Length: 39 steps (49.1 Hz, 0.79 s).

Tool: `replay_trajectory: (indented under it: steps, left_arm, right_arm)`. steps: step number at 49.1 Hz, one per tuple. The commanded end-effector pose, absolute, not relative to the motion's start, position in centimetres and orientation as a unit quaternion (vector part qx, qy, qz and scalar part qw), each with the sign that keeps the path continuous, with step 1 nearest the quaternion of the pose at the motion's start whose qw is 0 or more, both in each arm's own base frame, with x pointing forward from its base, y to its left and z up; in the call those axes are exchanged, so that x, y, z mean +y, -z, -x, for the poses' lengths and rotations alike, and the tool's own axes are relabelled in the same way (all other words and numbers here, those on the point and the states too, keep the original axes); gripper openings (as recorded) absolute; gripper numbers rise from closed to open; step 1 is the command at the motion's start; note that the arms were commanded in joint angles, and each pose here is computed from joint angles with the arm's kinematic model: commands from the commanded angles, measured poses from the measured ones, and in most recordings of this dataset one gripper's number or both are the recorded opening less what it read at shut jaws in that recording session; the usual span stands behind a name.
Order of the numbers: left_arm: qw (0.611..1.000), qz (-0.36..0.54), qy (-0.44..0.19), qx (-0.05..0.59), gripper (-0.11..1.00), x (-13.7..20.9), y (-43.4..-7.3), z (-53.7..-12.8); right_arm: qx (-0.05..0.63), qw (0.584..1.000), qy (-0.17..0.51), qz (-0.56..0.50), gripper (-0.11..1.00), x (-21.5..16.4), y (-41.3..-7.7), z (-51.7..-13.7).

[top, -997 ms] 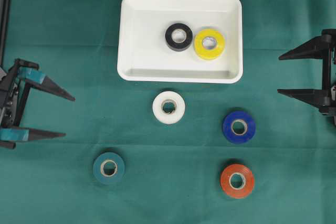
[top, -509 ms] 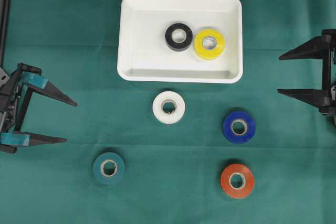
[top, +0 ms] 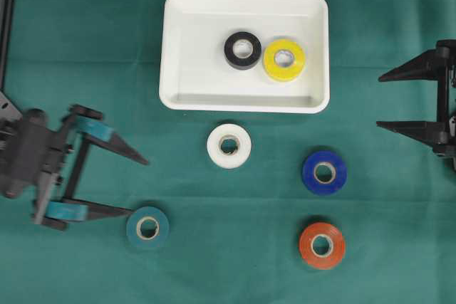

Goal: Pick up the tape from a random location and place it into the white case.
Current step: 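Move the left gripper out toward the red tape roll, then position the left gripper above the red roll's hole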

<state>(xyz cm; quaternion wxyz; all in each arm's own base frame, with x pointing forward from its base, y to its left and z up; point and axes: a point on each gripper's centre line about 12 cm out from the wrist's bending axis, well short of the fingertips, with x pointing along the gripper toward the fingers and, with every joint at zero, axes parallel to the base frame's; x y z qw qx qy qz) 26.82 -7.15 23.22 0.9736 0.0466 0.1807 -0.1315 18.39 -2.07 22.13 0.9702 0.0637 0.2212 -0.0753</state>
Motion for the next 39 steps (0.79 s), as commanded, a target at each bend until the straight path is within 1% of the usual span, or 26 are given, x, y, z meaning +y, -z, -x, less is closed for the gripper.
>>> replay_trajectory:
  steps: [1,15,39]
  left_arm:
    - [0.975,-0.047,0.134,0.172,0.93,-7.9,-24.3,-29.2]
    - [0.972,-0.049,0.135,0.188,0.93,-9.9,-25.4,-36.2]
    - [0.972,-0.049,0.144,0.182,0.93,-13.6,-28.4,-46.2]
  right_arm:
    - [0.218,0.971,0.076,-0.063,0.86,-2.1,-22.5,-18.7]
    - [0.225,0.969,0.077,-0.063,0.86,-2.2,-22.3,-18.7]
    - [0.229,0.968,0.077,-0.063,0.86,-2.2,-22.2,-18.8]
